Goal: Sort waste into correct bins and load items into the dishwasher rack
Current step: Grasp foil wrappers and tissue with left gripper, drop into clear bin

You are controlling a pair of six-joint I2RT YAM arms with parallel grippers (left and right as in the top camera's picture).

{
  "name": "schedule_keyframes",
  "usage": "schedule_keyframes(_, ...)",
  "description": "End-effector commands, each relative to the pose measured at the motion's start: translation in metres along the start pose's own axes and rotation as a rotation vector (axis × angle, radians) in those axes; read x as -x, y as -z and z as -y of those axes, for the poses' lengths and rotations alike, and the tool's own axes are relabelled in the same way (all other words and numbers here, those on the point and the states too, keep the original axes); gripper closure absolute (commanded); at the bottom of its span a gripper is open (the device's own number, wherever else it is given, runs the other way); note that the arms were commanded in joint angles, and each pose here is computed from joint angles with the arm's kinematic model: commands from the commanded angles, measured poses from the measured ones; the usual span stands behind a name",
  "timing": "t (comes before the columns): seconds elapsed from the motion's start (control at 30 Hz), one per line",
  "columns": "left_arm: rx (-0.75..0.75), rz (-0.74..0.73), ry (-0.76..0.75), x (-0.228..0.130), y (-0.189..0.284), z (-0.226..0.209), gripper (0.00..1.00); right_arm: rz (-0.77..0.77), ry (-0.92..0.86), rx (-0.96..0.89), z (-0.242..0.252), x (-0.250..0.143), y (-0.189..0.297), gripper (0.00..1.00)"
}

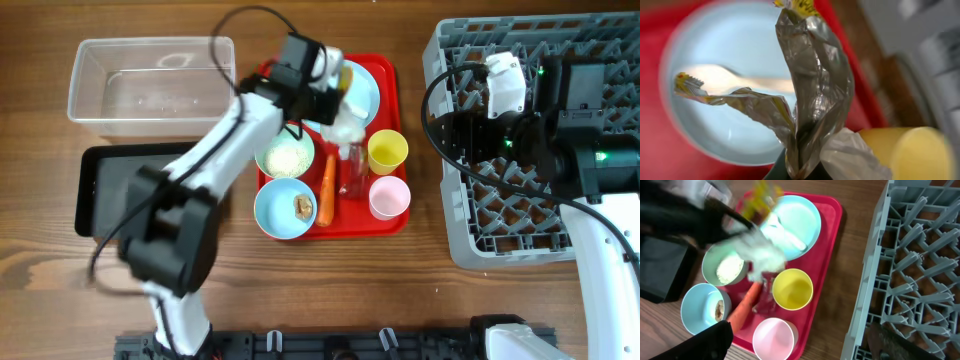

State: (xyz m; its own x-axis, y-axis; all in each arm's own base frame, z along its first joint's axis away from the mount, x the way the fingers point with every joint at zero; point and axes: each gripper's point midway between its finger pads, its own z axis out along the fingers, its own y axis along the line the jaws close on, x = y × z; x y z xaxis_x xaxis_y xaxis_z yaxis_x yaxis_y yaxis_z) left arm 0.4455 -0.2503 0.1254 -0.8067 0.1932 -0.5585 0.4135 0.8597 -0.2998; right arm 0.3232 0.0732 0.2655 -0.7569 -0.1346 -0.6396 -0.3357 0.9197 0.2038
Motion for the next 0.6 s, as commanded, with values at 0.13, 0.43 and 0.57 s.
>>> schedule_keyframes(0.13,0.335,0.358,0.243,0.073,0.149,-0.120,0.96,0.014,0.002,0.009,-0.003,0.006,0.002,0.11)
schedule_keyframes(0.43,0.694,0.302,0.511,0.014,0.182,-0.294,0.96,0.019,0.003,0.009,-0.003,0.007,0.002,0.12)
schedule_keyframes(0.57,0.684,0.220,0.559,-0.011,0.158,-0.316,0.00,0.018,0.002,0.009,-0.003,0.007,0.002,0.11)
